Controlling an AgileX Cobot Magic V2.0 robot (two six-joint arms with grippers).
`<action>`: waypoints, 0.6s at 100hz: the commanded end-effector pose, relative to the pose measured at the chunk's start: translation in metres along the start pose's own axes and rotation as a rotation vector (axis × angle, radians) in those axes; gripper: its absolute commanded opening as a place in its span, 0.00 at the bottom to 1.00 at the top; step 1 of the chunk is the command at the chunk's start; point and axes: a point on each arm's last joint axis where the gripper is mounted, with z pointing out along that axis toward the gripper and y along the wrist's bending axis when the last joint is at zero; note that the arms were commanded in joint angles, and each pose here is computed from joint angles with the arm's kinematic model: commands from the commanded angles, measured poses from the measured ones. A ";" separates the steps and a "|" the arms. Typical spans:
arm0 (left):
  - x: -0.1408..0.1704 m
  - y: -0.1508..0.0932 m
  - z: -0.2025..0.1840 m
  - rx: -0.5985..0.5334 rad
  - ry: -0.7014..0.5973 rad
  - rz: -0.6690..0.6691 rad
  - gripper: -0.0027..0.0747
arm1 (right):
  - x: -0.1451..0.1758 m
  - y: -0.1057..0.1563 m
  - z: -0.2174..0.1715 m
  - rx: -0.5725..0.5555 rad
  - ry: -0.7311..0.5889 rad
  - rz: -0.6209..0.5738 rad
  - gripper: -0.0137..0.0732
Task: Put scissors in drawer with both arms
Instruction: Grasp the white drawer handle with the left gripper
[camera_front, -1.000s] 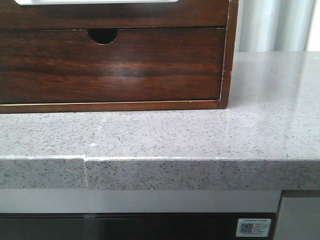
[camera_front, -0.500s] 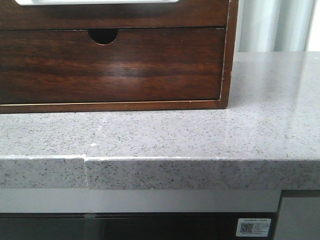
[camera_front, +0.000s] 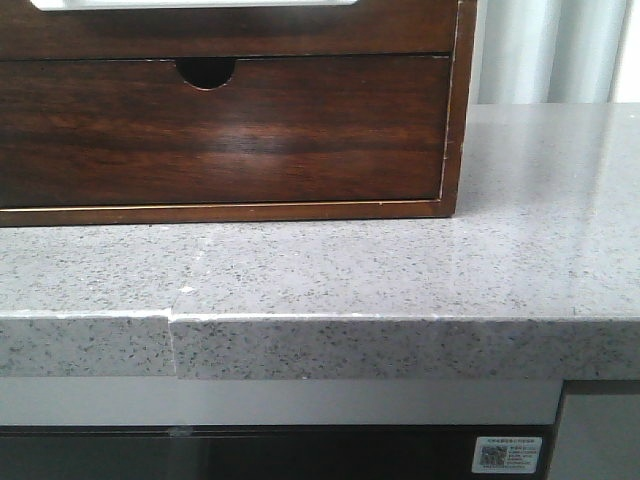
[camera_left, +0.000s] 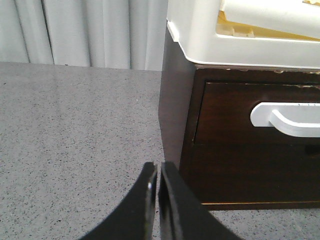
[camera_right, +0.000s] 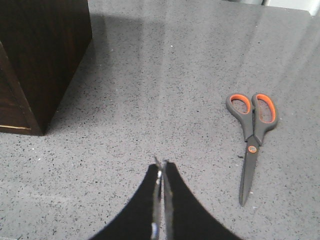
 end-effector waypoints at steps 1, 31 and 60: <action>-0.017 -0.001 -0.001 0.002 -0.098 -0.004 0.01 | -0.015 -0.002 -0.003 0.018 -0.082 -0.013 0.08; -0.017 -0.001 -0.001 0.002 -0.096 -0.004 0.01 | -0.015 -0.002 -0.003 0.018 -0.080 -0.013 0.09; -0.017 0.002 -0.001 -0.037 -0.099 0.082 0.73 | -0.015 -0.003 -0.003 0.022 -0.089 -0.019 0.70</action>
